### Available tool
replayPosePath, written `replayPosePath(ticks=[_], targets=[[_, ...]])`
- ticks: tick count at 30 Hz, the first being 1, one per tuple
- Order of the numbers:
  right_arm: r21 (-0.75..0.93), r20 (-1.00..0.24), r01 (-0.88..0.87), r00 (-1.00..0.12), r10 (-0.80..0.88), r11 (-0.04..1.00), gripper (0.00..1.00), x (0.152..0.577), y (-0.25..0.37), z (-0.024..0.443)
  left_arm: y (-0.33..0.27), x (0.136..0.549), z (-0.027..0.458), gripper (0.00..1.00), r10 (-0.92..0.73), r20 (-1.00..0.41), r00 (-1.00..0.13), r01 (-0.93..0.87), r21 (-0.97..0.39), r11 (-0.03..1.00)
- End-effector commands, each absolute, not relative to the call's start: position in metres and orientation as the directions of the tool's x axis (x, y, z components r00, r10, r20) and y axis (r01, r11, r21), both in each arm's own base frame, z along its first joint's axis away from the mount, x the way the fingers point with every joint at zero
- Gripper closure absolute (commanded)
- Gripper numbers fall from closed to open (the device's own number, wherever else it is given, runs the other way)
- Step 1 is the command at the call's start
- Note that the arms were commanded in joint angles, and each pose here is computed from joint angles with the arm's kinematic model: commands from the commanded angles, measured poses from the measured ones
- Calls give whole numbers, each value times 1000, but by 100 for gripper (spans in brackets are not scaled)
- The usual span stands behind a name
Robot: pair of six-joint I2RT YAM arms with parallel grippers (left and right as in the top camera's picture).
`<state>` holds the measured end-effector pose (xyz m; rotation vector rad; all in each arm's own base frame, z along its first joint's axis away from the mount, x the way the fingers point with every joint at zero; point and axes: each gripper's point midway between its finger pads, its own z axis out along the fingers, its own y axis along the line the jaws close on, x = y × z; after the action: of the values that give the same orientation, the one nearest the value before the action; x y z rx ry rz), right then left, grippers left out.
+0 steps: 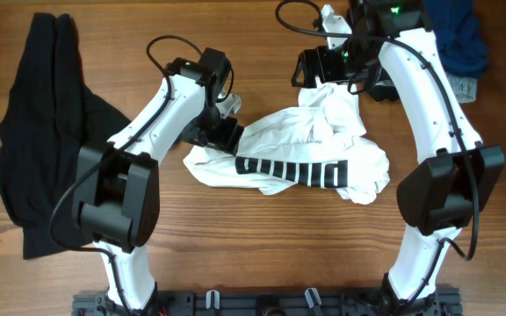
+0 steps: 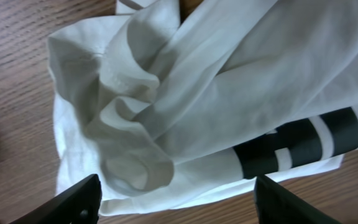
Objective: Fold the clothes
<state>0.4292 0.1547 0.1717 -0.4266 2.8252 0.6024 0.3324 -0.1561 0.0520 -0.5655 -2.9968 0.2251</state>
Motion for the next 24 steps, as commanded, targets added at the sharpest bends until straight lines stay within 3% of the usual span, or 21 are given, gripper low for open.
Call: replayPosePath(ticks=[1, 6, 11, 15, 21, 23, 24], targets=[[337, -294, -348, -921, -253, 875, 8, 427, 151, 179, -139, 329, 38, 18, 388, 86, -917, 382, -78, 921], [338, -295, -349, -921, -253, 874, 8, 427, 151, 178, -137, 331, 24, 19, 366, 69, -928, 362, -59, 930], [338, -294, -348, -922, -253, 875, 8, 427, 151, 178, -139, 337, 24, 42, 354, 39, -934, 352, -58, 934], [338, -294, -348, -922, -253, 875, 7, 427, 151, 178, -140, 339, 24, 50, 336, 36, -941, 333, -57, 941], [338, -294, -348, -922, -253, 874, 8, 427, 151, 178, -131, 325, 14, 52, 336, 84, -938, 334, -38, 942], [338, -296, -348, -921, -253, 874, 8, 427, 151, 178, -131, 326, 13, 58, 336, 80, -938, 334, -37, 942], [338, -296, -348, -921, -253, 874, 7, 427, 151, 178, -132, 327, 13, 71, 336, 75, -939, 334, -36, 942]])
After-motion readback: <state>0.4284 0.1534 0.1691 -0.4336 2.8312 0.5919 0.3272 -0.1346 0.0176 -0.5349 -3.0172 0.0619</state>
